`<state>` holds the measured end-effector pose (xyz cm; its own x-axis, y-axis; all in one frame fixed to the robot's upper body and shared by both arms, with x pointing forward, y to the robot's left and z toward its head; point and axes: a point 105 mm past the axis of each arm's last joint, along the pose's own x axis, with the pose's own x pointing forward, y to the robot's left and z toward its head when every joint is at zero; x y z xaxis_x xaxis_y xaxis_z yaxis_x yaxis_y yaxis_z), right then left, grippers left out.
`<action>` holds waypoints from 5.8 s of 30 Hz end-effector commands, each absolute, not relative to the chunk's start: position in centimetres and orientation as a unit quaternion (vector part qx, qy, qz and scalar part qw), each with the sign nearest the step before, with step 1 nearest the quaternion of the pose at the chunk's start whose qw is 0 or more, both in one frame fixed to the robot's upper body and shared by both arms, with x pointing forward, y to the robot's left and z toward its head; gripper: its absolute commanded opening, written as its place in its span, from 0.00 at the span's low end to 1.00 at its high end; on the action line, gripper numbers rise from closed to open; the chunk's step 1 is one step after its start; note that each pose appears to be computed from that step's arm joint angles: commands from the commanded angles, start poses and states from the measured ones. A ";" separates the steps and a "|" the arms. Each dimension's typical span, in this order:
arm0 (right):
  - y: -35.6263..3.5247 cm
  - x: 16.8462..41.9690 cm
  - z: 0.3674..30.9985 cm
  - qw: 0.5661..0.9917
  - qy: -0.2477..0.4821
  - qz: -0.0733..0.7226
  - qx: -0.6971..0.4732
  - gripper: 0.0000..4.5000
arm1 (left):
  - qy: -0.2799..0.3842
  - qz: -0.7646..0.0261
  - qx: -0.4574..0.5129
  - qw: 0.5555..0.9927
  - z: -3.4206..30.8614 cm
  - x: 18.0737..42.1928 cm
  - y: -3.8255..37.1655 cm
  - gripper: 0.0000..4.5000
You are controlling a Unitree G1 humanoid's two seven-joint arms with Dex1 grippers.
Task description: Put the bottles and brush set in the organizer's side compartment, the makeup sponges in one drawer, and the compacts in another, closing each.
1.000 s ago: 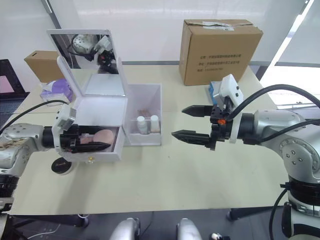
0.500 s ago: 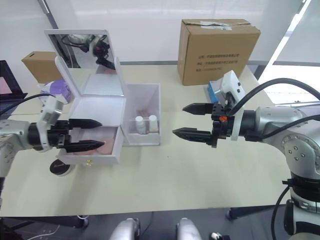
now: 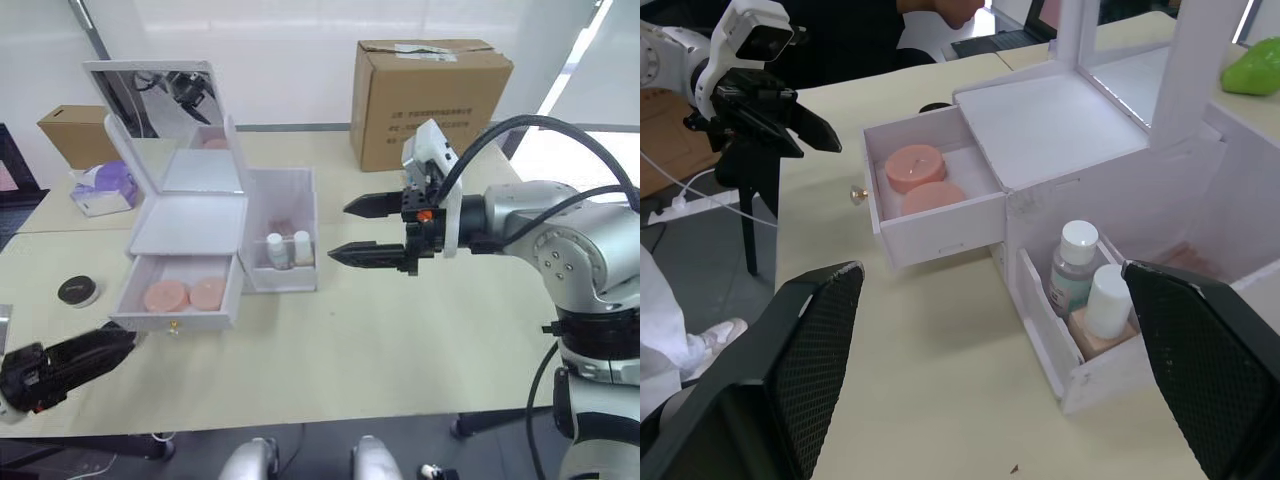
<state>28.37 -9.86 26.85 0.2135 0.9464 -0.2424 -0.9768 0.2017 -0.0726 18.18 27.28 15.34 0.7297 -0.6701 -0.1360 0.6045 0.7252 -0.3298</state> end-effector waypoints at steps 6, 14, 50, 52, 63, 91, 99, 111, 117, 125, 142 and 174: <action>-9.8 28.2 27.6 0.762 0.049 0.635 -0.116 1.00 | 0.095 -0.316 -0.135 0.934 13.0 18.8 25.7 0.01; -10.1 27.7 27.4 0.770 0.052 0.625 -0.117 1.00 | 0.068 -0.295 -0.125 0.945 11.7 21.6 24.4 0.01; -11.0 27.1 28.2 0.798 0.050 0.585 -0.135 1.00 | -0.027 -0.288 -0.070 0.955 13.6 32.5 22.7 0.01; -11.0 27.1 28.3 0.798 0.049 0.585 -0.135 1.00 | -0.028 -0.292 -0.072 0.953 13.6 32.6 22.1 0.01; -14.5 29.2 26.6 0.833 0.059 0.517 -0.188 1.00 | -0.001 -0.274 -0.031 0.961 13.0 30.1 25.7 0.28; -26.6 31.2 20.2 0.936 0.056 0.317 -0.146 1.00 | 0.035 -0.070 0.178 0.981 16.1 22.9 43.2 1.00; -21.8 32.6 21.0 0.918 0.054 0.365 -0.145 1.00 | 0.043 -0.123 0.142 0.981 14.9 24.2 38.3 1.00; -11.9 28.1 29.4 0.817 0.011 0.568 -0.098 1.00 | 0.000 -0.124 0.134 0.983 11.8 26.0 26.4 1.00; -10.3 27.8 28.4 0.807 0.036 0.578 -0.110 1.00 | 0.000 -0.072 0.133 0.988 9.9 28.8 23.5 1.00; -10.0 28.3 27.5 0.821 0.042 0.556 -0.121 1.00 | -0.011 -0.073 0.054 0.996 8.4 30.8 18.9 1.00; -10.3 28.1 26.5 0.821 0.059 0.552 -0.137 1.00 | -0.061 -0.026 0.001 0.998 9.5 31.7 18.4 0.17; -9.9 28.5 25.6 0.821 0.065 0.547 -0.152 1.00 | -0.074 0.011 -0.019 0.997 10.0 31.2 18.7 0.53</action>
